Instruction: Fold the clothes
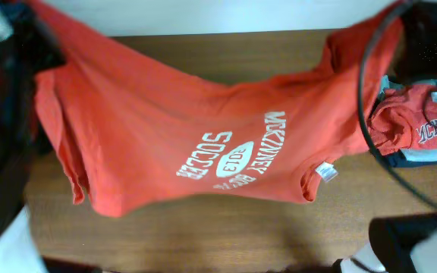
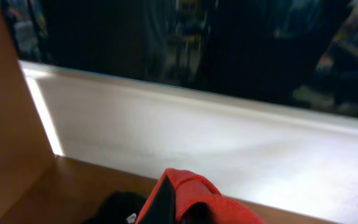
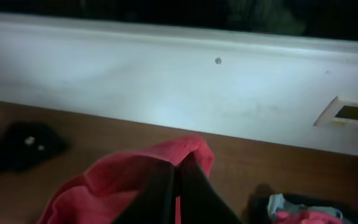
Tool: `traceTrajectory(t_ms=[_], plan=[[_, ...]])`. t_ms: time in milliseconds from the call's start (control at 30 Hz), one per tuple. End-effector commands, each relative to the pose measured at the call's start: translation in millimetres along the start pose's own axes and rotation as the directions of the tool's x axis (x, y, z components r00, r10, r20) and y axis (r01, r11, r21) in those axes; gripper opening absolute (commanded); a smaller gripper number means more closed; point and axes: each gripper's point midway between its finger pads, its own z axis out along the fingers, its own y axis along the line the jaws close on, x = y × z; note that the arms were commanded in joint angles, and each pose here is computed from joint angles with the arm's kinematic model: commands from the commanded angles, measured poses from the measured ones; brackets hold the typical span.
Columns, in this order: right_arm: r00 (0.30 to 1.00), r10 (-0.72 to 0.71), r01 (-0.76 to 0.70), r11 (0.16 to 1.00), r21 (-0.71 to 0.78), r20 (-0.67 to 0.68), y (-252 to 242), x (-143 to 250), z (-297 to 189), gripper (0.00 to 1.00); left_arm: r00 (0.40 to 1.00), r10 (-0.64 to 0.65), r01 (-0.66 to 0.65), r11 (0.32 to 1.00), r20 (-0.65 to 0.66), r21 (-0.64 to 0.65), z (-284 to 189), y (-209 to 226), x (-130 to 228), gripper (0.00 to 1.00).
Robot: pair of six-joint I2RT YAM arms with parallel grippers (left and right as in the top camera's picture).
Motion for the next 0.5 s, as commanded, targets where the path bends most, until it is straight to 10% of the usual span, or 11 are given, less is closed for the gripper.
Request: traceTrajectory(t_ms=[0,467], plan=[[0.997,-0.068,0.070,0.997,0.033,-0.039,-15,5,46,0.04,0.997,0.041,-0.041,0.999,-0.070,0.005,59,-24,26,0.01],[0.980,-0.113,0.074,0.972,0.225,0.165,-91,-46,95,0.04,0.994,-0.042,0.025,0.986,0.099,0.164,174,-93,20,0.01]])
